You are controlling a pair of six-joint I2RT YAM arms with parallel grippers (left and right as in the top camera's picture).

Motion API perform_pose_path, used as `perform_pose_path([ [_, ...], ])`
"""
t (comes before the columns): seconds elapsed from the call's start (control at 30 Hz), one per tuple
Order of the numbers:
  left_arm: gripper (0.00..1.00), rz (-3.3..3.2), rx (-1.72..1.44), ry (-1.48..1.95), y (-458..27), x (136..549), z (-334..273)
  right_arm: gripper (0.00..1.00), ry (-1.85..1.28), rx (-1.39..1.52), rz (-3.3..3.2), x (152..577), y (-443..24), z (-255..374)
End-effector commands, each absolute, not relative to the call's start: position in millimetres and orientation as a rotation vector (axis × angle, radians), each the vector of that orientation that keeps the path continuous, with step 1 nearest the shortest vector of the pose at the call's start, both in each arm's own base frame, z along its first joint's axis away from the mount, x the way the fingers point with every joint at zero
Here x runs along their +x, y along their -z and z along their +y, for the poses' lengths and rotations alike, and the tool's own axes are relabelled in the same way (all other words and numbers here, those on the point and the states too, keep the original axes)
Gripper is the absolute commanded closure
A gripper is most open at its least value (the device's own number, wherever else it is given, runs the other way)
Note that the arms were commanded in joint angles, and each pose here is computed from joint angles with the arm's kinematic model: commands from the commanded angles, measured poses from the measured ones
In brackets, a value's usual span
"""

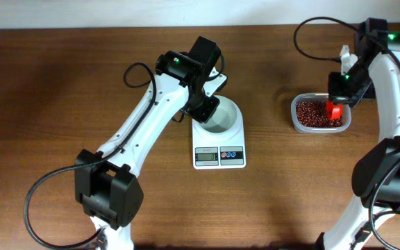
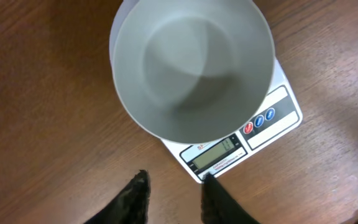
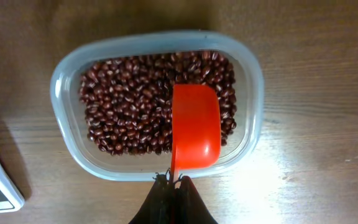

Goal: Scoop item into bowl and weigh 50g on scale
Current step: 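Lower the scoop into the beans with the right gripper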

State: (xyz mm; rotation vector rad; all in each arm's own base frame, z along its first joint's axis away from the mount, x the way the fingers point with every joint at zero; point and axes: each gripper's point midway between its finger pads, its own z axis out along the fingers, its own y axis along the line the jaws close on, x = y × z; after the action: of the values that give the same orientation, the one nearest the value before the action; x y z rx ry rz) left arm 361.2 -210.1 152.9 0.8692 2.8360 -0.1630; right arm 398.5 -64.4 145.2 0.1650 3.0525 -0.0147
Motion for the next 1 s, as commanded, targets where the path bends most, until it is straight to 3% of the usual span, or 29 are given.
perform_pose_path([
  [0.0, 0.38, 2.817, 0.884, 0.190, -157.5, 358.7, -211.9, 0.96, 0.039, 0.167, 3.010, 405.7, -162.6, -67.2],
  [0.07, 0.00, 2.817, 0.884, 0.190, -157.5, 358.7, -212.0, 0.96, 0.036, 0.166, 3.031, 400.8, -162.3, -65.7],
  [0.4, 0.01, 2.827, 0.884, 0.193, -157.1, 356.2, -211.6, 0.96, 0.088, 0.158, 3.066, 392.1, -161.5, -70.4],
  [0.63, 0.01, 2.751, 1.063, 0.140, -157.0, 348.0, -228.2, 0.96, 0.203, 0.114, 3.067, 392.4, -160.9, -83.9],
  [0.97, 0.01, 2.737, 1.087, 0.143, -157.3, 344.7, -235.6, 0.96, 0.169, 0.111, 3.089, 392.8, -119.9, -80.6],
])
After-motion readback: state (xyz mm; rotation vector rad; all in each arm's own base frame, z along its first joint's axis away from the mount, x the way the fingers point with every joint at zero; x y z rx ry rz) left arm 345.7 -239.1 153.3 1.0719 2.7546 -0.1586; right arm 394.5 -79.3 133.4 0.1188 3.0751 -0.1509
